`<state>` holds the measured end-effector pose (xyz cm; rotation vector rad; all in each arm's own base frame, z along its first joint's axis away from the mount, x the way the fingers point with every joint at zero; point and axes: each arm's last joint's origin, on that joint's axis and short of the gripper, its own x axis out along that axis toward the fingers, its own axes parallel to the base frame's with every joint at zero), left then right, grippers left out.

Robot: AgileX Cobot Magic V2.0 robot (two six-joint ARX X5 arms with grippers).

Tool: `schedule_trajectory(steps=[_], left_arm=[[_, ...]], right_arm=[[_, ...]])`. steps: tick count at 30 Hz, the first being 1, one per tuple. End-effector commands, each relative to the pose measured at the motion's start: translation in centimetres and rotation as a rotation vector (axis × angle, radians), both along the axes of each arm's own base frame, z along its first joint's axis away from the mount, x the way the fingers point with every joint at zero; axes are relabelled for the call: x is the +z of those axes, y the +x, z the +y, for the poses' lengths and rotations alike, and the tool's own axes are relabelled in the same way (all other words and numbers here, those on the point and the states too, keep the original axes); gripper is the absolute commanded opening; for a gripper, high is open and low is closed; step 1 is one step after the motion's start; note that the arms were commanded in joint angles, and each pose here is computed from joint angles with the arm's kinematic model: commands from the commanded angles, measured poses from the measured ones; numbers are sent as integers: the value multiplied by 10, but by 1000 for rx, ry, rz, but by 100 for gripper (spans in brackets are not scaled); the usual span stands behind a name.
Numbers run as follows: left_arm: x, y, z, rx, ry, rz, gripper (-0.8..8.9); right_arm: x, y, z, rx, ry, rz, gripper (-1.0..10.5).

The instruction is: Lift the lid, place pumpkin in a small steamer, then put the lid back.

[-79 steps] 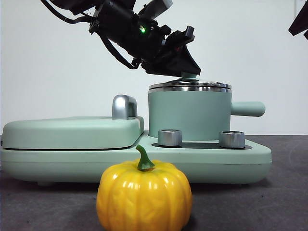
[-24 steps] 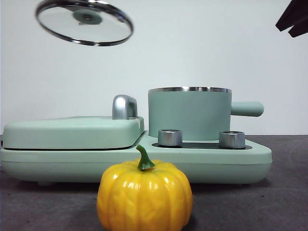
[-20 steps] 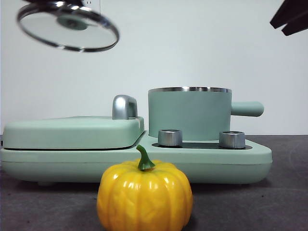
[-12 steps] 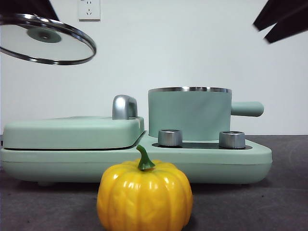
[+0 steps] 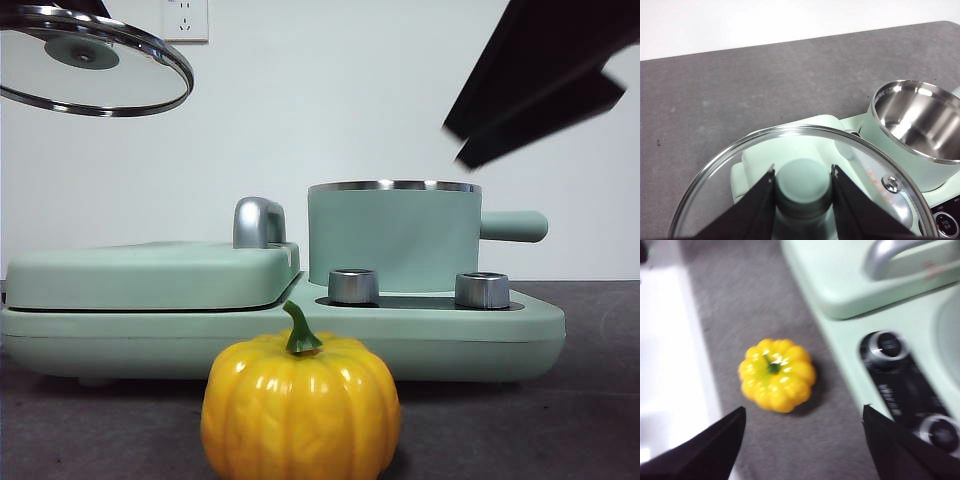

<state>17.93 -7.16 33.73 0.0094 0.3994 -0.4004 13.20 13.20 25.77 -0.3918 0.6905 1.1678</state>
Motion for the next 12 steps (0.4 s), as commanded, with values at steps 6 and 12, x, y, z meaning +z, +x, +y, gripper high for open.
schedule_trajectory(steps=[6,12], left_arm=[[8,0,-1,2,-27,-37,10],[8,0,-1,2,-27,-37,10]], right_arm=[[-15,6,33,103,-47,-9,397],[-30,8,53,155,-64,6,404]])
